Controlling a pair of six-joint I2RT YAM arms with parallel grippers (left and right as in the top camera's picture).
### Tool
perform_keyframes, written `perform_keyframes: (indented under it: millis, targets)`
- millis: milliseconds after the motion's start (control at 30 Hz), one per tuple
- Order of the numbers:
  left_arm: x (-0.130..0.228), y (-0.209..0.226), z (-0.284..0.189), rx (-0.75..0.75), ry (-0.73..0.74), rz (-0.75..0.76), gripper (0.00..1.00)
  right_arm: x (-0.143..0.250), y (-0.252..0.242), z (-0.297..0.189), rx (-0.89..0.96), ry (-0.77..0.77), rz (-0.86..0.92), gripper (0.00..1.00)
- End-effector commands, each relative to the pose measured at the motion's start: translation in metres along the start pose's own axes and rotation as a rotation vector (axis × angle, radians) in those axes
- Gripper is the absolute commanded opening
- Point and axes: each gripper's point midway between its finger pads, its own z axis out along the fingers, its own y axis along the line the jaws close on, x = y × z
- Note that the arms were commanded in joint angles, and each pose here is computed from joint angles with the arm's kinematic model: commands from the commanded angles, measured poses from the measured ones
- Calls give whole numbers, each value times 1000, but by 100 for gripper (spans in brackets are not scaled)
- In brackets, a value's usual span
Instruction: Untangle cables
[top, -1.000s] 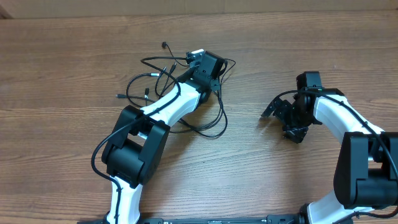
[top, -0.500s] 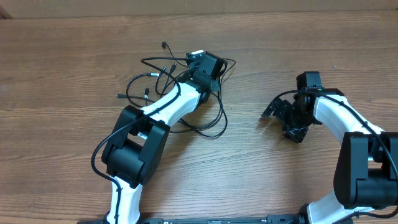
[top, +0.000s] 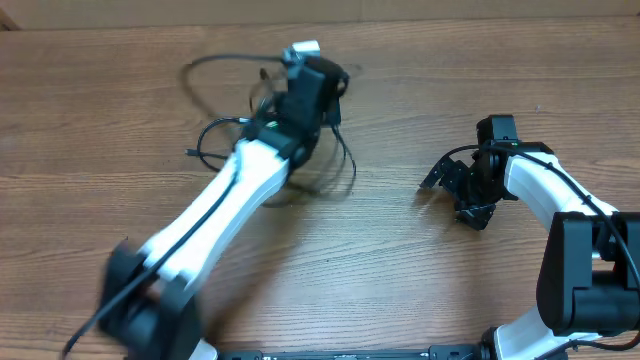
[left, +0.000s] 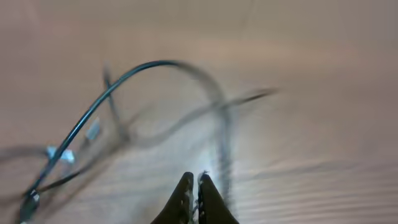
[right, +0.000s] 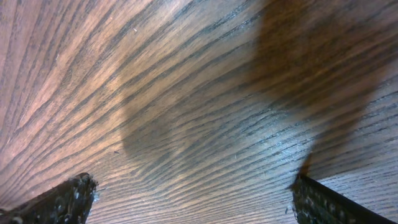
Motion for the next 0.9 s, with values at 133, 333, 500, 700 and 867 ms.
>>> perform_keyframes:
  millis: [133,333,500,700,867]
  targets:
    - [-74,-12,-112,177,-202,-35,4,18,-13,20,25,81,19,100]
    - [-53,-26,-108,248,-125,136,4,18,-13,20,25,81,19,100]
    - [-26,-31,-108,303,-22,247,4,18,-13,20,25,81,19,100]
    - [22,-7,-107,231,185,268,4,18,-13,20,25,81,19,100]
    - [58,14,-114,167,349,271,4,18,-13,20,25,81,19,100]
